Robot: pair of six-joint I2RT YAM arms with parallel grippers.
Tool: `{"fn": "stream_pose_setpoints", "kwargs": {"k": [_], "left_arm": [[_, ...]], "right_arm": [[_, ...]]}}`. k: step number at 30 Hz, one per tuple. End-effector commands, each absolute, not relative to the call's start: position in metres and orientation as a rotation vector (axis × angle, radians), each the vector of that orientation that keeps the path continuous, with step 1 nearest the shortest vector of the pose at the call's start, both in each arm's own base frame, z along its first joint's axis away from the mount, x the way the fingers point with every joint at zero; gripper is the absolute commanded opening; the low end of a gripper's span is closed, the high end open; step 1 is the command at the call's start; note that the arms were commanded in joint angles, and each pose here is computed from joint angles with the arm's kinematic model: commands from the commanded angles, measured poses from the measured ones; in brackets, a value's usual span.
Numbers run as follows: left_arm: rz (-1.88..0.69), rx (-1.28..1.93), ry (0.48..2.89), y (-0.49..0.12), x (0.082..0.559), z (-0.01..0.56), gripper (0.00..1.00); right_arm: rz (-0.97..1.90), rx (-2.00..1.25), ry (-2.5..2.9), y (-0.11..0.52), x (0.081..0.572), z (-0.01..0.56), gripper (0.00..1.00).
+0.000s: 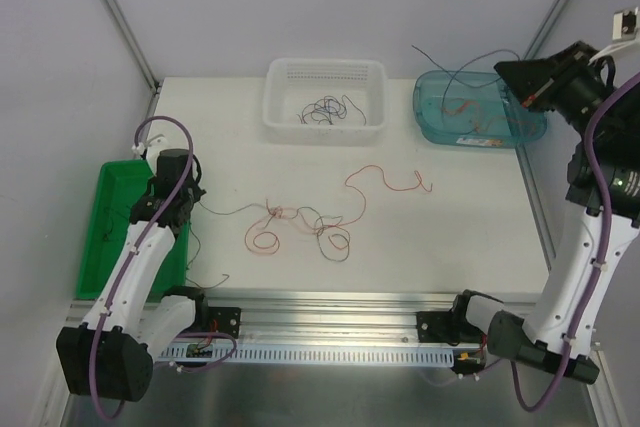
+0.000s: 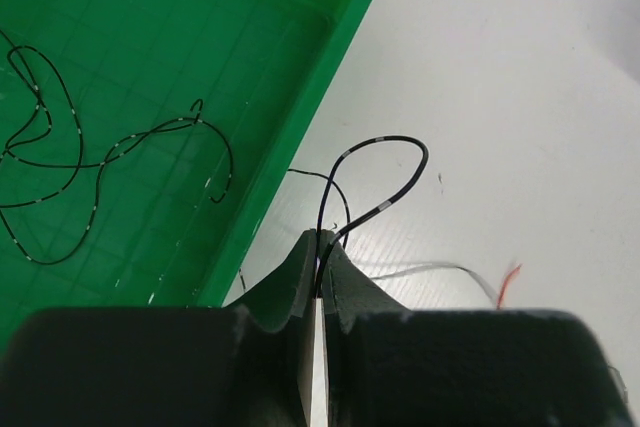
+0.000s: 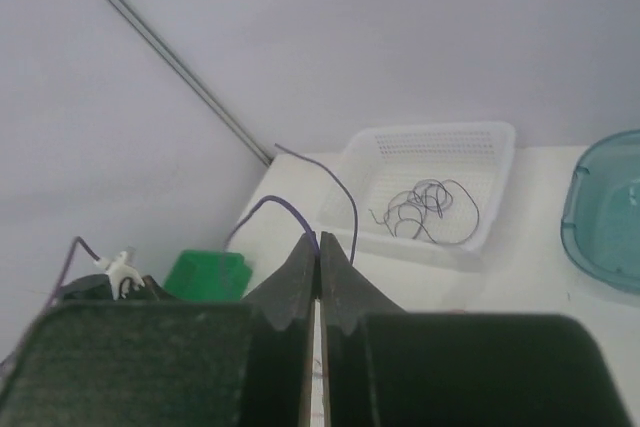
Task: Untangle the cables
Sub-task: Untie the cable.
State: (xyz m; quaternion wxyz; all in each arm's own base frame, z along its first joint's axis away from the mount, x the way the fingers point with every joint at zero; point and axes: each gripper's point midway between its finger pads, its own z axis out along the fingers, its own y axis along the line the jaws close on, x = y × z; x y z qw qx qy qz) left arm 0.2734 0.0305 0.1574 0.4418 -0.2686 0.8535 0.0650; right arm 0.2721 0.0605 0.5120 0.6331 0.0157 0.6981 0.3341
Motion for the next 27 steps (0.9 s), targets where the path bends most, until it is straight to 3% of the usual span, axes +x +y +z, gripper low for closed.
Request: {"fn": "stream_pose_setpoints", "kwargs": {"k": [1,8,17,21,27], "left_arm": [[0.118,-0.707,2.142,0.026,0.276,0.151,0.0],[-0.055,-0.627,2.218,-0.004,0.28,0.143,0.0],[-0.522,-0.231,2.206,-0.101,0.264,0.168,0.0],[-0.806,-0.069,2.25,-0.155,0.228,0.142,0.0],[-0.914,-0.037,2.248,-0.17,0.199,0.128,0.0]], "right_arm": [[0.867,-0.073,1.451,0.078,0.255,0.583,0.01],[1.061,-0.163,1.377,0.094,0.261,0.624,0.01],[1.04,-0.153,1.651,0.128,0.348,0.511,0.01],[1.004,-0.194,1.651,0.155,0.392,0.491,0.01],[1.017,-0.205,1.692,0.199,0.457,0.447,0.01]]}}
